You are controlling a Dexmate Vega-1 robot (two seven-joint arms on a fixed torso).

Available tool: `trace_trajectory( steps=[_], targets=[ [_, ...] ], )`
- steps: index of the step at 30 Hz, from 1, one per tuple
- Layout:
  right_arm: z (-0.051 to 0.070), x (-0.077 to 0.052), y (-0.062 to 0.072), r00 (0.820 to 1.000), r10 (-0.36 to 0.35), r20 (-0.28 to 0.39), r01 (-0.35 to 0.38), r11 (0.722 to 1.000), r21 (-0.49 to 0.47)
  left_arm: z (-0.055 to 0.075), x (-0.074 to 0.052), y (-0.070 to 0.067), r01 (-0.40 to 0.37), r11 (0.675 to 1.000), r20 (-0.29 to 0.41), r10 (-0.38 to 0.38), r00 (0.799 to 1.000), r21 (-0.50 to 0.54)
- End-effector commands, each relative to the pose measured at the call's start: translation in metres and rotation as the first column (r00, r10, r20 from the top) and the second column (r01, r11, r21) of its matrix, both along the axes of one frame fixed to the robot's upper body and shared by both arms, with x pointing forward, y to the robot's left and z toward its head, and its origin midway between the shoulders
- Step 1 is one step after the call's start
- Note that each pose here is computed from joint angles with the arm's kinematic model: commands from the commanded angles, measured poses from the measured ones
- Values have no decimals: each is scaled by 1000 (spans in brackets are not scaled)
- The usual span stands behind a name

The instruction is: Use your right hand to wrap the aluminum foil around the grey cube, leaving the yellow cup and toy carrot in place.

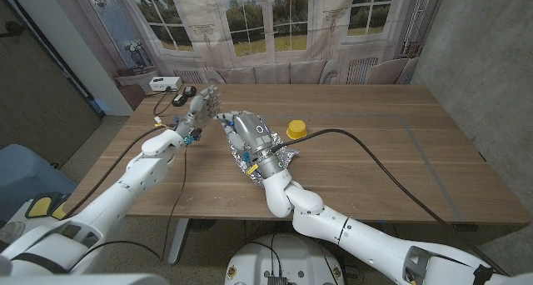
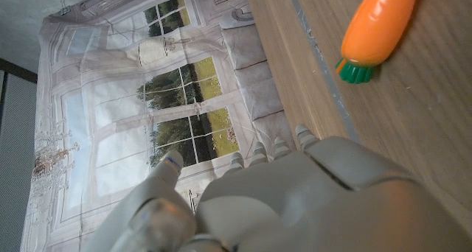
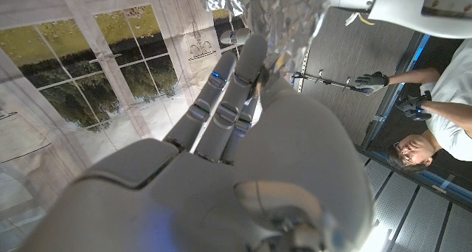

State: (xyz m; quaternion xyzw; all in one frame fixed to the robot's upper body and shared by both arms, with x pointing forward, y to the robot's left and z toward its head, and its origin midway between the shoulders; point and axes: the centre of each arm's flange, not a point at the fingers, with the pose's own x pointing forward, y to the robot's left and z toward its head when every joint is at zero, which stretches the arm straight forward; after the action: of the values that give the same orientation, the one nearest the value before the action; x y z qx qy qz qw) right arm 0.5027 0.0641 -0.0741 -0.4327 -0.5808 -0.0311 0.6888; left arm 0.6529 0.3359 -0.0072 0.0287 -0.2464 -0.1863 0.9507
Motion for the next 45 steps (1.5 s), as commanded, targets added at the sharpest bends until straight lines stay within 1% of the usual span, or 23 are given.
trace_trajectory(
  steps=[1,5,7,11,12,13,17,26,29,34,36,39,42,45],
  targets=[
    [-9,13,14,1000,-19,2,19,999,-51,13,-19,18,40,993,-75,-32,997,112],
    [-13,19,18,999,-37,-7,36,996,-84,12,-24,21,37,994,-66,-31,997,103],
    [-16,23,19,999,-33,-30,30,995,-97,11,-25,22,33,995,-63,-27,998,98],
    [-20,27,22,997,-38,-69,30,993,-118,10,-29,24,23,996,-53,-19,998,87],
    [-21,27,23,997,-42,-70,34,992,-122,10,-30,25,21,996,-51,-17,999,84],
    [-22,28,23,995,-39,-88,27,992,-126,9,-30,25,20,997,-48,-16,999,78],
    [-21,29,23,993,-42,-109,26,990,-139,9,-30,25,20,997,-43,-17,999,72],
    [-22,34,26,983,-104,-150,68,971,-229,13,-26,25,24,997,-40,-22,999,68],
    [-22,36,27,976,-124,-181,74,963,-258,13,-24,26,25,997,-41,-22,999,67],
    [-18,39,24,967,-135,-217,70,956,-284,15,-20,25,30,997,-39,-28,999,67],
    [-16,40,22,962,-126,-243,57,960,-274,16,-17,25,34,997,-39,-31,999,67],
    [-12,41,17,958,-118,-260,52,967,-250,16,-14,24,38,997,-41,-35,999,69],
    [-10,40,10,960,-120,-251,67,975,-210,17,-11,23,43,997,-42,-40,998,69],
    [-6,39,3,956,-149,-253,98,974,-203,18,-8,22,48,996,-45,-45,998,74]
  ],
)
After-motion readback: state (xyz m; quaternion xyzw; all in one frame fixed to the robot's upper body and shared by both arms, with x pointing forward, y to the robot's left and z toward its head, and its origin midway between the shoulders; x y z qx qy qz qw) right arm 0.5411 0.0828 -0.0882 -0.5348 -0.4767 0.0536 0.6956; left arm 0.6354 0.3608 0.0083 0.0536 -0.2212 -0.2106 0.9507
